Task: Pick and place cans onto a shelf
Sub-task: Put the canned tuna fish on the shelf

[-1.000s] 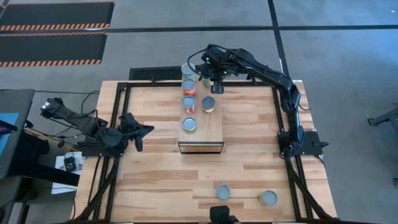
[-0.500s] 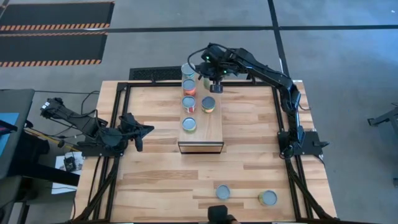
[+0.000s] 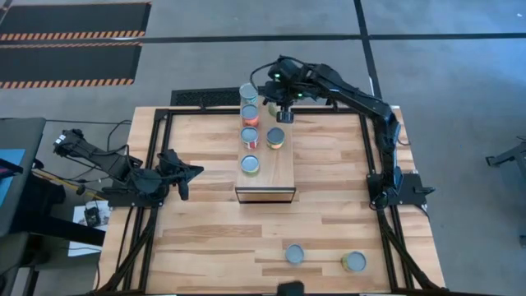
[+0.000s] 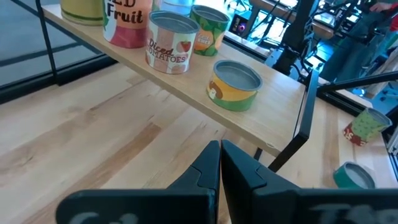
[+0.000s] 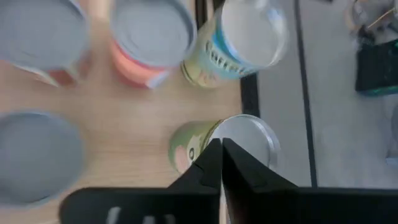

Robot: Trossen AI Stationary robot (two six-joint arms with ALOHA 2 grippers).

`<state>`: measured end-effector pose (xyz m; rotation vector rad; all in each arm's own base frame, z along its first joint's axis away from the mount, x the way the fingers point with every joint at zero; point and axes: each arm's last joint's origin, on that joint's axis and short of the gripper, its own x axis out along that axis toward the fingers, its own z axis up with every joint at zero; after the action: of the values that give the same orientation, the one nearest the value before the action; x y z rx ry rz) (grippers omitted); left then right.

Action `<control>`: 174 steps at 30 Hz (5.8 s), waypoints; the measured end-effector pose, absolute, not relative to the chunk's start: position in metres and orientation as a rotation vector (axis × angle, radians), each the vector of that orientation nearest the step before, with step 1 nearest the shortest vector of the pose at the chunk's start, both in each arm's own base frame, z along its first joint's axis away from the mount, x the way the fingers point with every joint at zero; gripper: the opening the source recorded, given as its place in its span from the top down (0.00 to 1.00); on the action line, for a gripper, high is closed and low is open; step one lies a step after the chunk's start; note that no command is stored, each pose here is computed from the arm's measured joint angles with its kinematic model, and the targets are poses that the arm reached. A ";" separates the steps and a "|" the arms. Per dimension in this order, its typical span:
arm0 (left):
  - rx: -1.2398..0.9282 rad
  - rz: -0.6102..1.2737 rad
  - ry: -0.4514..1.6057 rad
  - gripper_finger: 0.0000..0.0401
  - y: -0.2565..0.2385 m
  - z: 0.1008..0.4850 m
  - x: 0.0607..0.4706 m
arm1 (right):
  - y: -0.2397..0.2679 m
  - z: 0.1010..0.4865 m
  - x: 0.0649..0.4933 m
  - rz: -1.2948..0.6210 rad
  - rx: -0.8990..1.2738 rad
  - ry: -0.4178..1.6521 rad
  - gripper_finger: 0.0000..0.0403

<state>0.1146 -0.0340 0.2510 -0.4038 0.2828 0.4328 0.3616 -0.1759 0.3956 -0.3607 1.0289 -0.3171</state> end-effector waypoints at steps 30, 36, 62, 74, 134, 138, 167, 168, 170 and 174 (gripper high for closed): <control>-0.391 0.045 0.123 1.00 -0.049 0.243 0.130 | 0.074 0.388 0.301 -0.020 0.168 0.405 1.00; -0.424 0.045 0.109 1.00 -0.049 0.233 0.130 | 0.142 0.351 0.279 -0.086 0.330 0.494 1.00; -0.418 0.049 0.138 1.00 -0.049 0.230 0.130 | 0.254 0.177 0.300 -0.140 0.506 1.136 0.92; -0.408 0.049 0.160 1.00 -0.049 0.228 0.130 | 0.252 0.181 0.307 -0.056 0.301 1.186 0.82; -0.384 0.027 0.185 1.00 -0.050 0.226 0.129 | 0.174 0.361 0.347 0.090 0.223 0.823 0.99; -0.373 0.027 0.185 1.00 -0.050 0.226 0.129 | 0.138 0.380 0.357 0.047 0.171 0.785 0.99; -0.356 0.045 0.149 1.00 -0.047 0.230 0.125 | 0.005 0.314 0.394 -0.161 0.104 1.242 0.99; -0.355 0.045 0.150 1.00 -0.047 0.230 0.125 | 0.005 0.314 0.394 -0.169 0.099 1.241 0.99; -0.357 0.047 0.149 1.00 -0.047 0.230 0.125 | 0.003 0.314 0.395 -0.178 0.098 1.240 0.99; -0.356 0.052 0.147 1.00 -0.047 0.230 0.125 | -0.005 0.314 0.395 -0.211 0.094 1.236 0.98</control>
<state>0.1247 -0.0467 0.2302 -0.3564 0.1474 0.0522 0.3948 -0.0046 0.3138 0.0942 1.2360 -0.2110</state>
